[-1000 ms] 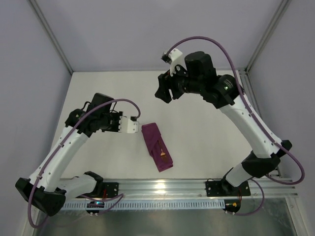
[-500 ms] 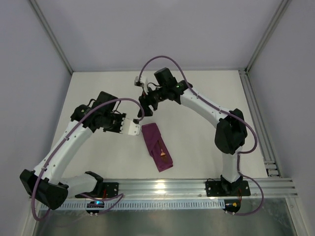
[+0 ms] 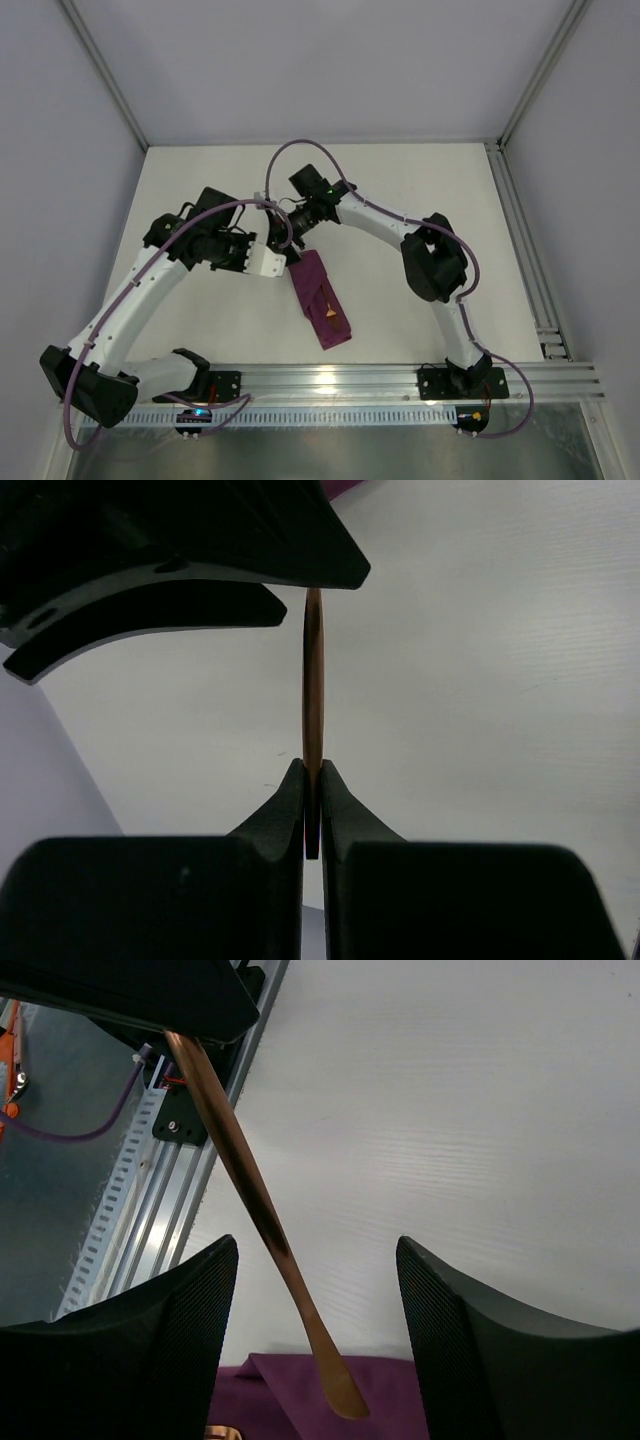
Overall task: Fold the napkin into a case and place the utensils inside
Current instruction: Pass from the left arm to the right
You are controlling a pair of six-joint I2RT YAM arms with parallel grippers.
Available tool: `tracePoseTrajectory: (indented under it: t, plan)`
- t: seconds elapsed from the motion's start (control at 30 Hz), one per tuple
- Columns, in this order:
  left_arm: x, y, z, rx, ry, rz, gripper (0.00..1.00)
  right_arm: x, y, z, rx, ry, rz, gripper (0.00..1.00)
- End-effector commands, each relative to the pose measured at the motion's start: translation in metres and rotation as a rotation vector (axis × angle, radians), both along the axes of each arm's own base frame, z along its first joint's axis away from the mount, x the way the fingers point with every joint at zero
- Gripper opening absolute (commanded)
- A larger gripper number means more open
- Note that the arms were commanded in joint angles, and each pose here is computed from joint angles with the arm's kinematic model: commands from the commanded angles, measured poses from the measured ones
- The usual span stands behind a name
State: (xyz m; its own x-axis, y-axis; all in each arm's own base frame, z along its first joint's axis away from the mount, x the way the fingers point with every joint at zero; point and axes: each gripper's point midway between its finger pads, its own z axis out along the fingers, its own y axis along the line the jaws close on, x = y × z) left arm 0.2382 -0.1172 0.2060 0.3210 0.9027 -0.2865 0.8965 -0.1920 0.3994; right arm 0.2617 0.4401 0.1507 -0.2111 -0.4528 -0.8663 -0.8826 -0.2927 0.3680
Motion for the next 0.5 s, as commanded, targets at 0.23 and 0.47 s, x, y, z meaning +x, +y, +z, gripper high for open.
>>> tracePoseTrajectory:
  t: [0.23, 0.47]
  plan:
    - [0.0015, -0.0061, -0.0022, -0.029, 0.0, 0.001, 0.0, -0.009, 0.0139, 0.0079, 0.048, -0.015, 0.018, 0.35]
    - [0.005, -0.0018, -0.0071, -0.001, -0.012, 0.005, 0.0, -0.0111, 0.0088, 0.0079, 0.021, -0.018, 0.01, 0.25]
